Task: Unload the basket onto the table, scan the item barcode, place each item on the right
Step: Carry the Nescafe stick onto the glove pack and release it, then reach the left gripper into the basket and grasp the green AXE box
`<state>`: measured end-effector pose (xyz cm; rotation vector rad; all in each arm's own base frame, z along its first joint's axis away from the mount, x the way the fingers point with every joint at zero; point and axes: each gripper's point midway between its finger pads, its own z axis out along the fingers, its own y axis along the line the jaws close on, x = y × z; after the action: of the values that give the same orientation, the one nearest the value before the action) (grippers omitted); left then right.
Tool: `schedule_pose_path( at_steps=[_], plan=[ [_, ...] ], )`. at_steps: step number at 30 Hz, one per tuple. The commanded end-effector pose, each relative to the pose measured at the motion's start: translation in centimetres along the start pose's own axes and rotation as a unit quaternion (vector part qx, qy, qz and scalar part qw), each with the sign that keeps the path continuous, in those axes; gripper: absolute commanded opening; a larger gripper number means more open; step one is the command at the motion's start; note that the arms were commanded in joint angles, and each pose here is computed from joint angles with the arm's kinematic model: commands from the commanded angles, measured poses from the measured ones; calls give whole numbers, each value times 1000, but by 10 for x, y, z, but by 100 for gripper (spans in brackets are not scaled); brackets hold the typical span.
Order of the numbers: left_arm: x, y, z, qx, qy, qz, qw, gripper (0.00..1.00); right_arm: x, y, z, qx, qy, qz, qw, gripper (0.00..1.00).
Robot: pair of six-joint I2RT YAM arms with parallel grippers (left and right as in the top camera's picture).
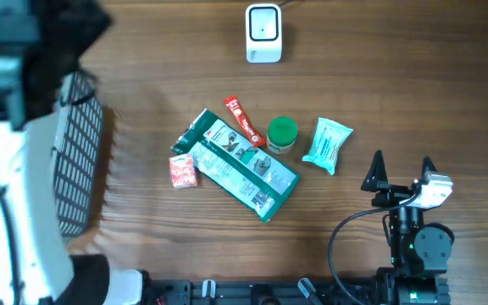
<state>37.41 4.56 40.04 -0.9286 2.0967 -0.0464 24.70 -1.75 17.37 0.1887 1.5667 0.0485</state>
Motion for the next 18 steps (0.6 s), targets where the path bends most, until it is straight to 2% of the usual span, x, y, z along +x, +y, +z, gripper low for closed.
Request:
schedule_pose_path(
  at_steps=[1, 5, 7, 10, 13, 18],
  plan=[
    [-24, 106, 24, -150, 1, -112, 982, 100, -1, 1, 0, -4, -4, -8, 1000, 100],
    [-14, 195, 65, -250, 40, -177, 951, 100, -2, 1, 0, -4, -4, -9, 1000, 100],
    [5, 241, 102, -286, 52, -205, 934, 100, -2, 1, 0, -4, -4, -9, 1000, 100],
    [35, 280, 146, -304, 64, -196, 930, 100, -1, 1, 0, -4, -4, -9, 1000, 100],
    [43, 293, 182, -293, 61, -144, 943, 100, -2, 1, 0, -4, -4, -9, 1000, 100],
    [59, 311, 233, -309, 77, -141, 937, 100, -2, 1, 0, -4, -4, -9, 1000, 100]
  ],
)
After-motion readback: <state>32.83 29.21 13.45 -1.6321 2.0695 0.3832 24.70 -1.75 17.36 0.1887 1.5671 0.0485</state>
